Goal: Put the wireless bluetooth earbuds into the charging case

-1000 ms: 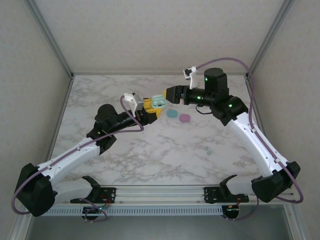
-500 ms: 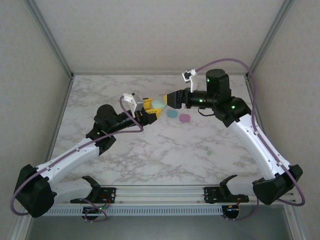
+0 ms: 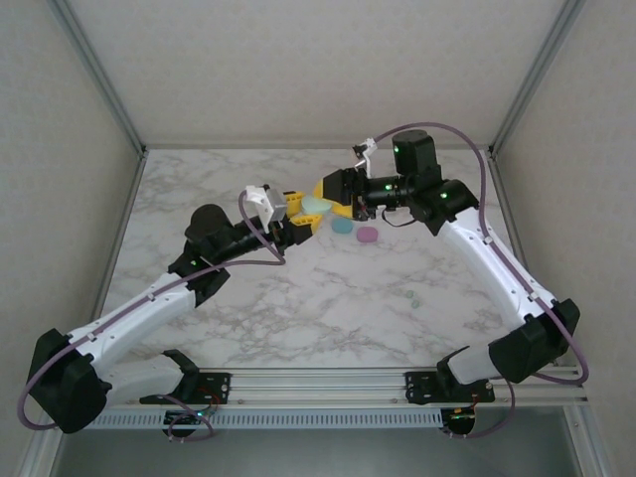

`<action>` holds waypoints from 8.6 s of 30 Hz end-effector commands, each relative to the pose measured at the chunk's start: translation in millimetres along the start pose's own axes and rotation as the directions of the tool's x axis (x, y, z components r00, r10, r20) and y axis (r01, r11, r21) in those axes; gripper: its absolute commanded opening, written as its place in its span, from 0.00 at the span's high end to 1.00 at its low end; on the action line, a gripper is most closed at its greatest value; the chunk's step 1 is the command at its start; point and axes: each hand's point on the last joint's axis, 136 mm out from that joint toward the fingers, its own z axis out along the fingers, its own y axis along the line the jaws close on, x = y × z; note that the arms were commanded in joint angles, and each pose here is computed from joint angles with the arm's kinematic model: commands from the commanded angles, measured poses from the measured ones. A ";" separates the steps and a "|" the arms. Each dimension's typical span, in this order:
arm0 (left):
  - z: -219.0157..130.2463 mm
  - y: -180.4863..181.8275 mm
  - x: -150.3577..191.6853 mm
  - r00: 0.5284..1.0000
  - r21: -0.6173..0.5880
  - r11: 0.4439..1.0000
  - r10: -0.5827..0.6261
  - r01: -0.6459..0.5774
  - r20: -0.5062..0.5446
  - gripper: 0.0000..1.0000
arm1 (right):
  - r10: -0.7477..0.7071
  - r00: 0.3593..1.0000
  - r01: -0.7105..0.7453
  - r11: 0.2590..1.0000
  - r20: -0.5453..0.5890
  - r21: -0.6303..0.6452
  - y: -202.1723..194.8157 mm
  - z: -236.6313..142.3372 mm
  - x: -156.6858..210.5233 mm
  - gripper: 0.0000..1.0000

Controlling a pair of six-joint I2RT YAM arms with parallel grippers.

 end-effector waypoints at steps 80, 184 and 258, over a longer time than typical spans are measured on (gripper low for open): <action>16.0 6.3 -24.1 0.997 0.004 0.999 -0.033 0.033 0.074 0.75 | 0.084 0.992 -0.063 0.978 0.099 -0.198 19.2 -14.3 -3.6 0.53; 5.8 0.3 -10.7 0.998 -0.016 0.998 -0.066 0.067 0.017 0.78 | 0.288 0.894 -0.439 0.401 0.344 0.804 -346.9 -139.9 112.4 0.50; 3.3 0.2 -4.3 0.998 -0.024 0.997 -0.068 0.068 -0.006 0.78 | 0.500 0.863 -0.349 0.481 0.076 0.804 -353.4 -83.4 163.1 0.50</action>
